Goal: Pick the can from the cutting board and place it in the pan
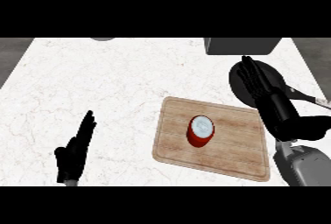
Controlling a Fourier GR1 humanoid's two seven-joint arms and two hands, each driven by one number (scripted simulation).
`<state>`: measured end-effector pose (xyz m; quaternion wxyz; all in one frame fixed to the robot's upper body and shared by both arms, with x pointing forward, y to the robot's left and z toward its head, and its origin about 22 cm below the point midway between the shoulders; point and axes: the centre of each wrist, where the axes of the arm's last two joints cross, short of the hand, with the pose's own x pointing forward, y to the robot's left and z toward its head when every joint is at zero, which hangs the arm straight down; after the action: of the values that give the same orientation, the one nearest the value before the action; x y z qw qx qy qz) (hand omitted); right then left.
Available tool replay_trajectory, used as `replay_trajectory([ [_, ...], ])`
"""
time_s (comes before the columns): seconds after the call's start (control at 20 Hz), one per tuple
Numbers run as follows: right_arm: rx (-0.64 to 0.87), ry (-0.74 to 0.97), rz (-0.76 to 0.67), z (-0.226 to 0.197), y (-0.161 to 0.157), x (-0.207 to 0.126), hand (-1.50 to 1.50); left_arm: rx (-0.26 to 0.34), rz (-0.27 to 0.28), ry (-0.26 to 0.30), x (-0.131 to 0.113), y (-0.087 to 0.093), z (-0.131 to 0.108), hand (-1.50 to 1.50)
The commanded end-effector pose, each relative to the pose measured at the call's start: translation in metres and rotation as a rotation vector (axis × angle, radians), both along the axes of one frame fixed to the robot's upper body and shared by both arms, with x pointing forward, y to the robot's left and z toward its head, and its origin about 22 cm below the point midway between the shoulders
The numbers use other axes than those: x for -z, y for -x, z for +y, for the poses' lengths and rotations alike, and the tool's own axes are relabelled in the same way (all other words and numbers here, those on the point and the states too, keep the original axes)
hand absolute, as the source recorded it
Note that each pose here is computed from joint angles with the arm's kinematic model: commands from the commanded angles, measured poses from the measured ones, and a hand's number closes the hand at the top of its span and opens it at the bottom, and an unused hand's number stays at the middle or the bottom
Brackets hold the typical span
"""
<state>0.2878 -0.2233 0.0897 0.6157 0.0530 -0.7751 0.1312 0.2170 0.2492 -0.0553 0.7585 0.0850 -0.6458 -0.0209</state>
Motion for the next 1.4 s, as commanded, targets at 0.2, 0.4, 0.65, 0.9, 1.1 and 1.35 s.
replay_trajectory([
  [0.2, -0.058, -0.028, 0.146, 0.001, -0.005, 0.055, 1.50, -0.003, -0.239, -0.057, -0.091, -0.060, 0.022, 0.00],
  [0.4, 0.252, 0.226, -0.051, -0.010, 0.033, 0.072, -1.50, -0.023, -0.202, -0.021, -0.090, -0.066, 0.034, 0.00],
  [0.65, 0.442, 0.377, -0.182, -0.036, 0.081, 0.064, -1.50, -0.044, -0.204, -0.039, -0.102, -0.060, 0.050, 0.00],
  [0.9, 0.343, 0.554, -0.100, -0.051, 0.109, -0.007, -1.50, -0.017, -0.213, -0.013, -0.107, -0.073, 0.031, 0.00],
  [1.1, 0.257, 0.777, -0.021, -0.057, 0.115, -0.055, -1.50, -0.020, -0.204, -0.032, -0.108, -0.076, 0.033, 0.00],
  [1.35, 0.302, 0.831, 0.048, -0.036, 0.118, -0.117, -1.50, 0.008, -0.201, -0.019, -0.111, -0.075, 0.026, 0.00],
])
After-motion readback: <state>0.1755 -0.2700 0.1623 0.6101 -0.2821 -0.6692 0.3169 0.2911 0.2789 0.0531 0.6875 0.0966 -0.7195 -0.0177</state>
